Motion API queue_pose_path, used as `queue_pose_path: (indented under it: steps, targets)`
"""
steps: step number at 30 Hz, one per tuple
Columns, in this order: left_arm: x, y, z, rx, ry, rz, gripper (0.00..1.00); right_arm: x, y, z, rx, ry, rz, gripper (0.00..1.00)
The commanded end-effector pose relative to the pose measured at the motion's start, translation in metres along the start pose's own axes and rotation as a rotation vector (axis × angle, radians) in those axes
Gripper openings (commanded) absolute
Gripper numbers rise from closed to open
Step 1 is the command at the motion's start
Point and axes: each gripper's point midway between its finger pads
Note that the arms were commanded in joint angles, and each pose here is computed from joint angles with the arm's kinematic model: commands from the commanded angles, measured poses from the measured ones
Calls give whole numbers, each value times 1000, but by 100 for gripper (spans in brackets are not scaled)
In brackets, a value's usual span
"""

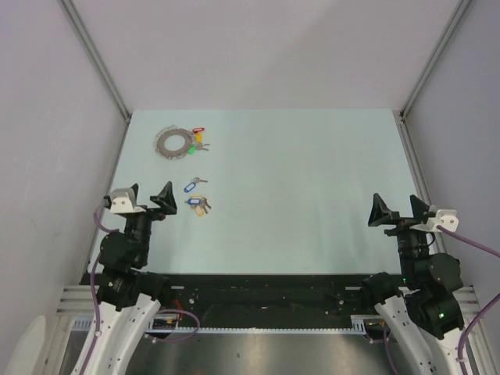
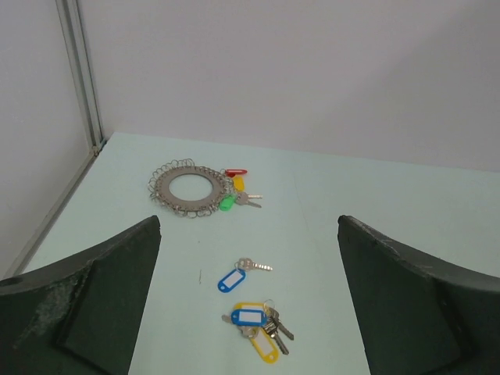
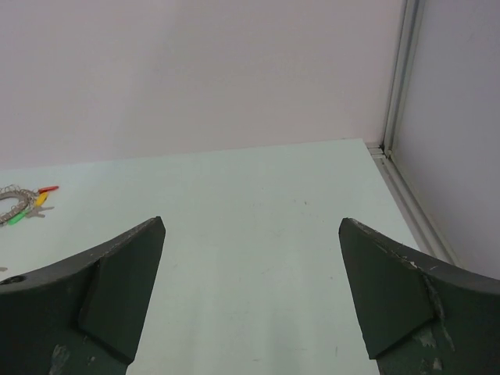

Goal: Put the keys on the keyring

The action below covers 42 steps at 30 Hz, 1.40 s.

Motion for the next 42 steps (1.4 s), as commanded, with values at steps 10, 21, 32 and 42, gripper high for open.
queue_pose_path:
  steps: [10, 21, 32, 42]
  targets:
    - [-39, 0, -26, 68, 230, -8, 100, 7, 3, 3, 13, -10, -21, 100]
    - [-106, -4, -73, 247, 587, 46, 100, 7, 4, 3, 19, -9, -22, 100]
    - [-186, 11, -169, 419, 785, 198, 92, 5, 7, 3, 34, -5, -35, 100]
    - [-259, 35, -239, 499, 883, 186, 67, 0, 7, 0, 37, 3, -25, 100]
Point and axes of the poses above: each gripper's point midway between its finger pads, its own z axis back along the fingers, its own y axis along the line the jaws close on, x = y × z, and after that the axes turned 8 degrees about -z, right-handed
